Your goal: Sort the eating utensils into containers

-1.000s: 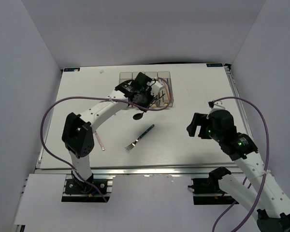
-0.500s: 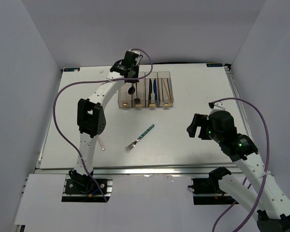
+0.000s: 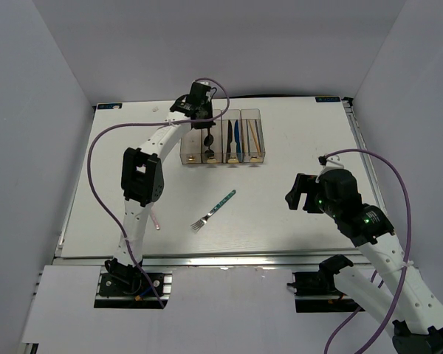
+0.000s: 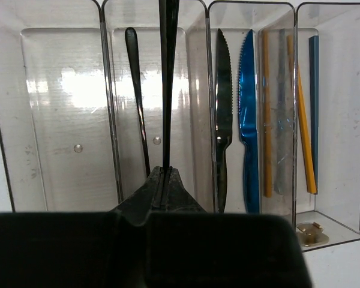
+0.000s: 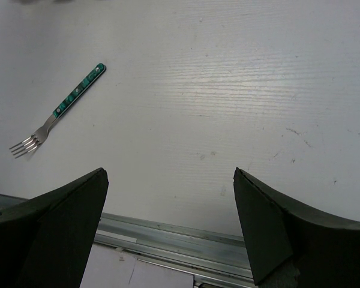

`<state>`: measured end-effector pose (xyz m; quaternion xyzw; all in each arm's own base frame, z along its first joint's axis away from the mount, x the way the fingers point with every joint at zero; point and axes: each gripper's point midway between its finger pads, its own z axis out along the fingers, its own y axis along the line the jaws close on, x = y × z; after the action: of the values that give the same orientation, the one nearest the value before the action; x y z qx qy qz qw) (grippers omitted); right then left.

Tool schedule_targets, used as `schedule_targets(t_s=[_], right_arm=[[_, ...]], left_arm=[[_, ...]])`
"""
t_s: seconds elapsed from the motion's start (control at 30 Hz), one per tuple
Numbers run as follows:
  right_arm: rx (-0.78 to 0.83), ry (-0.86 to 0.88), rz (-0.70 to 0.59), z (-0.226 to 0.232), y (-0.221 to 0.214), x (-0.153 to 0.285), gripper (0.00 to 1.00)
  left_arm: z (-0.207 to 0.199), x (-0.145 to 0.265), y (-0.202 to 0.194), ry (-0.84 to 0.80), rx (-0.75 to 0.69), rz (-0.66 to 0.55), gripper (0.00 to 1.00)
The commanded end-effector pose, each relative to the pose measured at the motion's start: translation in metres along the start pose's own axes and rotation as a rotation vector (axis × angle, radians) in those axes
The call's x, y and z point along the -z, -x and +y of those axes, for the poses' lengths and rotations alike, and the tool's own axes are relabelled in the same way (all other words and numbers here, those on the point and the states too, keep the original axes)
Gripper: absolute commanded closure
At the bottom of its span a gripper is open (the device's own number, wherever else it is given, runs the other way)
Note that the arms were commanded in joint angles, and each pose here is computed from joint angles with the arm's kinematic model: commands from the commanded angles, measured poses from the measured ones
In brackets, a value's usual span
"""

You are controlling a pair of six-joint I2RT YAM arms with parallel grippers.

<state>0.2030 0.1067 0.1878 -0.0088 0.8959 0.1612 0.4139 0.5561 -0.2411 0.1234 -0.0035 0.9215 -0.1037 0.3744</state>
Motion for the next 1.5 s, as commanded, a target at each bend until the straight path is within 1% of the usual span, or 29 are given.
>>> schedule_targets(t_s=[0.0,0.2,0.27,0.37,0.57,0.6,0.7,0.77,0.8,0.9,0.93,1.0,1.03,1.1,1.13,1.17,1.23,1.3,1.33,1.37,1.47], right_arm=[[0.019,0.002,-0.002,0.000,0.001,0.001,0.11],[0.019,0.006,0.004,0.000,-0.001,0.000,0.11],[0.020,0.005,0.007,0.000,-0.001,0.000,0.11],[0.019,0.008,0.005,0.000,-0.001,0.000,0.11],[0.020,0.006,0.012,0.000,-0.003,-0.001,0.11],[0.020,0.007,0.011,0.000,-0.003,-0.001,0.11],[0.020,0.009,0.010,0.000,-0.002,-0.001,0.11],[0.020,0.009,0.010,0.000,-0.002,-0.001,0.11],[0.020,0.009,0.009,0.000,-0.002,-0.001,0.11],[0.021,0.008,0.012,0.000,-0.003,-0.001,0.11],[0.021,0.007,0.013,0.000,-0.003,-0.002,0.11],[0.020,0.008,0.012,0.000,-0.003,-0.001,0.11],[0.022,0.009,0.012,0.000,-0.003,-0.001,0.11],[0.021,0.011,0.008,0.001,-0.002,-0.001,0.11],[0.021,0.010,0.011,0.000,-0.002,-0.001,0.11],[0.021,0.011,0.011,0.001,-0.002,-0.001,0.11],[0.021,0.017,0.007,0.002,-0.001,0.000,0.11],[0.021,0.020,0.010,0.002,-0.002,0.000,0.11],[0.021,0.024,0.010,0.003,-0.002,0.000,0.11],[0.023,0.028,0.010,0.004,-0.002,0.001,0.11],[0.024,0.048,0.002,0.007,0.000,0.004,0.11]], left_arm=[[-0.013,0.018,0.017,-0.047,0.048,-0.048,1.00],[-0.015,0.014,0.005,-0.066,0.054,-0.010,1.00],[-0.016,0.014,0.003,-0.072,0.060,-0.002,0.96],[-0.017,0.015,0.000,-0.076,0.063,0.010,0.95],[-0.016,0.011,-0.010,-0.079,0.057,0.039,0.86],[-0.016,0.010,-0.012,-0.081,0.058,0.047,0.80],[-0.017,0.011,-0.012,-0.089,0.063,0.051,0.72],[-0.018,0.013,-0.011,-0.092,0.063,0.050,0.68],[-0.019,0.016,-0.008,-0.095,0.065,0.045,0.63],[-0.020,0.024,-0.001,-0.099,0.064,0.027,0.56],[-0.021,0.030,0.005,-0.102,0.065,0.013,0.51],[-0.022,0.038,0.012,-0.106,0.061,0.000,0.48],[-0.025,0.050,0.019,-0.120,0.047,-0.019,0.43],[-0.030,0.063,0.023,-0.162,0.012,-0.029,0.35],[-0.030,0.066,0.015,-0.170,-0.003,-0.009,0.29],[-0.032,0.083,0.021,-0.185,-0.022,-0.030,0.02],[-0.030,0.095,0.010,-0.188,-0.081,-0.010,0.02],[-0.023,0.111,-0.015,-0.179,-0.156,0.053,0.02],[-0.024,0.116,-0.031,-0.172,-0.187,0.085,0.02],[-0.014,0.125,-0.056,-0.138,-0.219,0.129,0.02],[-0.014,0.141,-0.100,-0.098,-0.300,0.160,0.02]])
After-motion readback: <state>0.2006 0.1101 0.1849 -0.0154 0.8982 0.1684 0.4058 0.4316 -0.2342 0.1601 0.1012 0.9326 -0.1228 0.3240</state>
